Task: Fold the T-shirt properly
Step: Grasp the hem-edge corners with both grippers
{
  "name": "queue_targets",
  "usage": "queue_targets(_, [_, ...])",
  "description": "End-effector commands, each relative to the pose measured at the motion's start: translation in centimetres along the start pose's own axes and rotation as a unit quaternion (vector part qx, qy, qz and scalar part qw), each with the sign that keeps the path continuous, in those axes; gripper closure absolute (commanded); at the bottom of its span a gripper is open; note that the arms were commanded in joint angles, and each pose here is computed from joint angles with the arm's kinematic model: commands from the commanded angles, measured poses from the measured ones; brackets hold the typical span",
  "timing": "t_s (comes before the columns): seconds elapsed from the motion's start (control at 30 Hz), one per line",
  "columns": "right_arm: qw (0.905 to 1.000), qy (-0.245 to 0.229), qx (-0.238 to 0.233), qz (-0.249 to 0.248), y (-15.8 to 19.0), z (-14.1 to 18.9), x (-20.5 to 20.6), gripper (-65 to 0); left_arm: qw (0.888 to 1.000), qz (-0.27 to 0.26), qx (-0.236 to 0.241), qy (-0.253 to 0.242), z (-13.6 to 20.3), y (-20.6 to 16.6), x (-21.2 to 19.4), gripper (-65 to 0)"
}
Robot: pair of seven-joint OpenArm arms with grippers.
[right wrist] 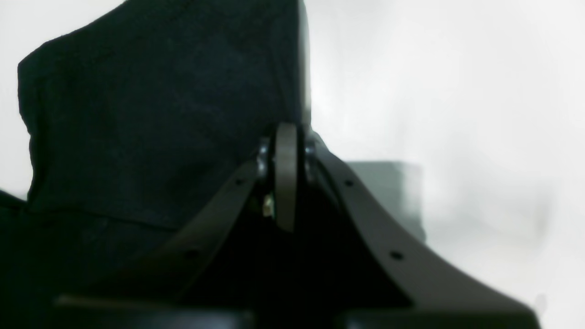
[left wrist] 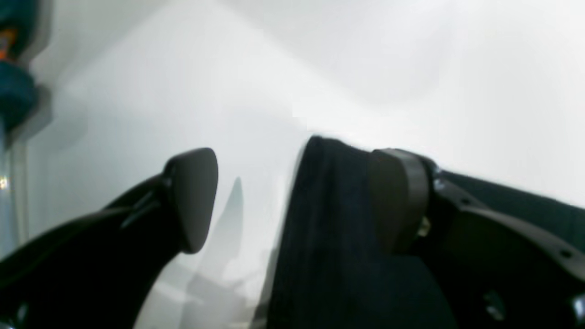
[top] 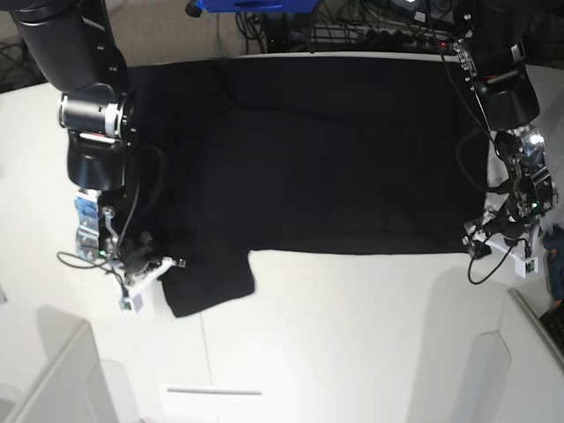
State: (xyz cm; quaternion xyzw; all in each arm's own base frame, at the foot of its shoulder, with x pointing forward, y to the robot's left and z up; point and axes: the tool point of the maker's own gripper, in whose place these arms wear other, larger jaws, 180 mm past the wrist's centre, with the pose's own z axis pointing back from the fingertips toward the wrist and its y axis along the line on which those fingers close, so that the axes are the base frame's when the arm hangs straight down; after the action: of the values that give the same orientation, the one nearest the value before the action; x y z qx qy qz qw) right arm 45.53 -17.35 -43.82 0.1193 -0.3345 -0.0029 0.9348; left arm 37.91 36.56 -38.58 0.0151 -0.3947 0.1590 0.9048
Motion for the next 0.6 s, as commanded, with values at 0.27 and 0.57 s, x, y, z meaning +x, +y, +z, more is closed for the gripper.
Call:
queue_targets(0.27, [0.9999, -0.011, -0.004, 0.006, -0.3, 0.4, 1.7, 0.0, 1.000, 0.002, -0.013, 0.005, -1.7, -1.7, 1.7, -41.3])
queue_targets(0.57, [0.9999, -0.011, -0.004, 0.006, -0.3, 0.4, 1.7, 0.0, 0.999, -0.033, -0.025, 0.025, -2.4, -3.5, 0.7, -41.0])
